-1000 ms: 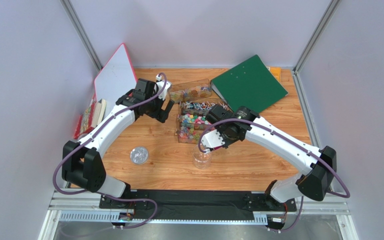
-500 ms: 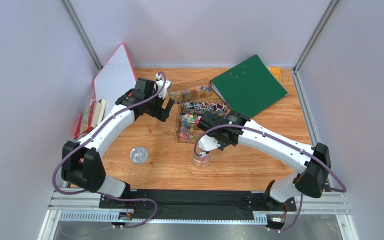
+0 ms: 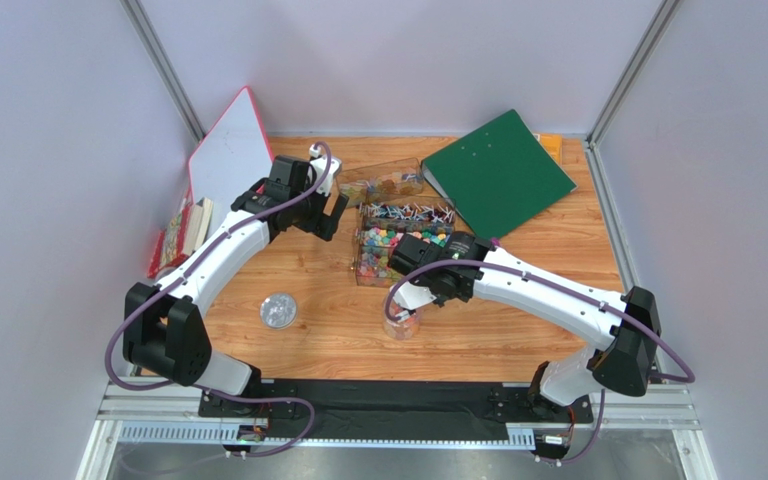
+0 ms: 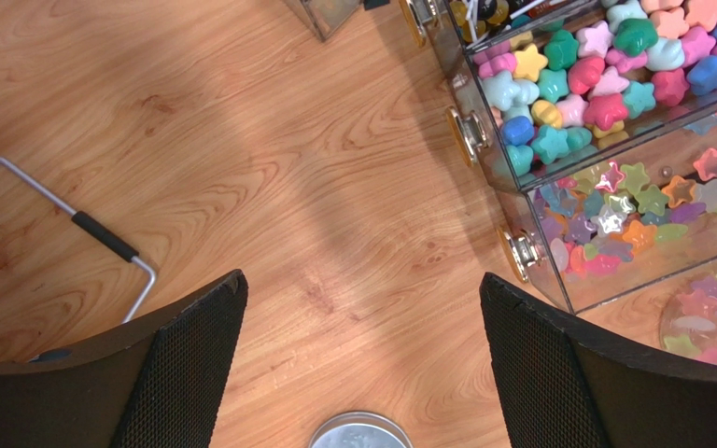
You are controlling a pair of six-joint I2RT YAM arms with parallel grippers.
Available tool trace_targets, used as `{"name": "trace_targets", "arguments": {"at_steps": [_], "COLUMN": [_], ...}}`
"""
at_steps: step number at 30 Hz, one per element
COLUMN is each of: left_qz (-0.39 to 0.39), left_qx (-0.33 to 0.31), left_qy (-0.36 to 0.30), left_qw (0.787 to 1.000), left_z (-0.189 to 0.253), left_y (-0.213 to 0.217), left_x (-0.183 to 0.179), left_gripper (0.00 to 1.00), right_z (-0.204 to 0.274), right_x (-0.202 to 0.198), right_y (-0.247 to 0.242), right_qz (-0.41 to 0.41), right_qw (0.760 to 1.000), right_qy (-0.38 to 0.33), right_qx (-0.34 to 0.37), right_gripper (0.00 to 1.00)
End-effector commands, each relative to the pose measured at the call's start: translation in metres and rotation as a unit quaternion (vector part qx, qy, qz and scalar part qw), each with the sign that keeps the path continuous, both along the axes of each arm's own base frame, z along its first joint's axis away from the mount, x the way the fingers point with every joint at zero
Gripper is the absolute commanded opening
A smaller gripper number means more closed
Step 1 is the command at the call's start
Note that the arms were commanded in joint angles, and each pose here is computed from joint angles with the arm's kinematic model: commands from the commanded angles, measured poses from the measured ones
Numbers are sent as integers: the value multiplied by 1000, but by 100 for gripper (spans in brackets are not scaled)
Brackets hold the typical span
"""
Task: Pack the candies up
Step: Place the fake candies in the packing bottle, then adjust the spatula.
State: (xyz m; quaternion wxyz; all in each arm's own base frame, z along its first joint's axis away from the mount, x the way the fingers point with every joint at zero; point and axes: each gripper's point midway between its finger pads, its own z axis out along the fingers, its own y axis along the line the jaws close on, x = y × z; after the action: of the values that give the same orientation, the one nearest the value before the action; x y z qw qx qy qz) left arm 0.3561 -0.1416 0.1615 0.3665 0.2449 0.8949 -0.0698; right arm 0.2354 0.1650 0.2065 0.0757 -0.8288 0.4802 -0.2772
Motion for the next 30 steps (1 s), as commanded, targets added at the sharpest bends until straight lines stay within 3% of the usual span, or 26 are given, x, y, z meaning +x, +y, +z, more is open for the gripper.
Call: {"name": "trace_targets", "arguments": {"at_steps": [1, 5, 10, 15, 23, 30], "left_qz": [18, -5, -37, -35, -15, -9], "left_qx": [-15, -24, -1, 12, 18, -2], "left_qy": [-32, -30, -7, 10, 37, 44], "left_qw": [999, 999, 999, 999, 999, 999], "left_z": [17, 18, 0, -11, -23, -26], "left_y": [2, -5, -11, -10, -12, -17], "left_x": [6, 6, 16, 20, 33, 31], "left_gripper": [100, 99, 94, 92, 93, 94], "right_z": [22, 35, 49, 29, 6, 15], "right_x": [-24, -5, 63, 105, 99, 99], "right_y": [-59, -50, -67, -79, -102, -118], "right_qz": [2, -31, -148, -196, -180, -166], "right_qw": [989, 996, 988, 977, 965, 959], "right_qy": [36, 34, 18, 40, 97, 85], "right_qx": [-146, -82, -27, -72, -163, -214], "right_gripper": [0, 0, 0, 0, 0, 0]}}
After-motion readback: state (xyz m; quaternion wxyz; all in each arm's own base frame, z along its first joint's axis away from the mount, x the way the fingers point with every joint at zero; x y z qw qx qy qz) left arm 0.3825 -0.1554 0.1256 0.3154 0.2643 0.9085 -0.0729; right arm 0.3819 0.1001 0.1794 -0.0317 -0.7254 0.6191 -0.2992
